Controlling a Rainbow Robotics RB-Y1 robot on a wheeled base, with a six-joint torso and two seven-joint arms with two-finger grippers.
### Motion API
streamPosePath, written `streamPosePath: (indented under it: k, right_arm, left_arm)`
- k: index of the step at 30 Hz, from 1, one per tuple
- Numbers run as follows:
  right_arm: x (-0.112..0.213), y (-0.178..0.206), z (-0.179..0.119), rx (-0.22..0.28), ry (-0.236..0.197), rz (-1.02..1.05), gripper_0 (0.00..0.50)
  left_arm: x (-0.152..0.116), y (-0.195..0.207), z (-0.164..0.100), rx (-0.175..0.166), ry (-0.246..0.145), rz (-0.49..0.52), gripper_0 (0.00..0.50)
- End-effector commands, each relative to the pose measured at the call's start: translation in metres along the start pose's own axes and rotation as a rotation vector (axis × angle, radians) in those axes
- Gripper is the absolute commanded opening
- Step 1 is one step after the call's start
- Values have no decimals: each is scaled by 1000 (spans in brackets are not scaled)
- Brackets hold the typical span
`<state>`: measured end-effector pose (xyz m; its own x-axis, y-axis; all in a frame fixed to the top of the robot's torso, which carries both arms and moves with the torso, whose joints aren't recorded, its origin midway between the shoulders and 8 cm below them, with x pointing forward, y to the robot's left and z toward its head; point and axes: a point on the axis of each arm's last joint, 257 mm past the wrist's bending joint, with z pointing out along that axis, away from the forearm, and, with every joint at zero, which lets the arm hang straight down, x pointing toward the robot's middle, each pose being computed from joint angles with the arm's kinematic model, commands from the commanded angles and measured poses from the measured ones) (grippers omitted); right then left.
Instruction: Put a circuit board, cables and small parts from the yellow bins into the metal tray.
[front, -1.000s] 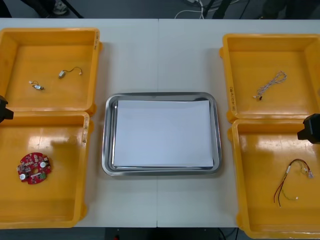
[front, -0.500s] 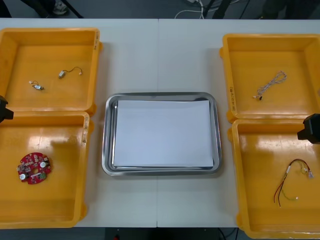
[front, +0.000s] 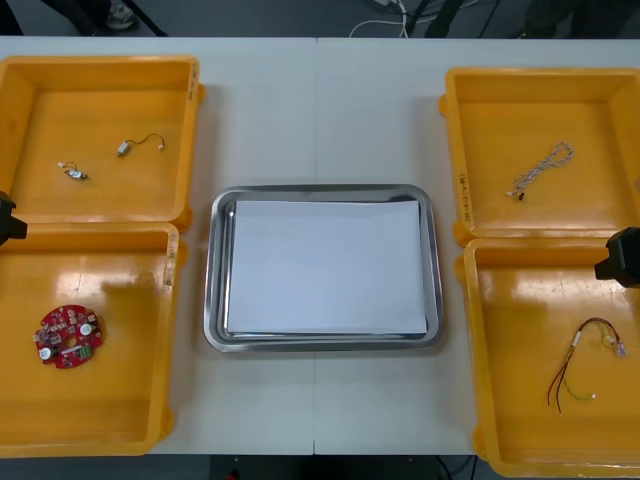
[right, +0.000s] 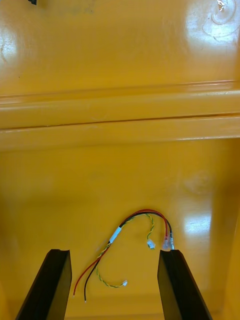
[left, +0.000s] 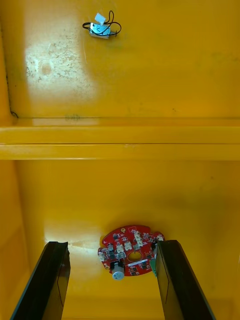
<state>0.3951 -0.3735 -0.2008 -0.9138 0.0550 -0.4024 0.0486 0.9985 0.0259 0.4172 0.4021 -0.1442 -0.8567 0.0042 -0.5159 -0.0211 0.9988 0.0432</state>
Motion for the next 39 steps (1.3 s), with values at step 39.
streamPosePath:
  k: [39]
  right_arm:
    - [-11, 0, -7, -1, -108, 43, 500]
  left_arm:
    - [40, -27, 12, 37, 43, -189, 500]
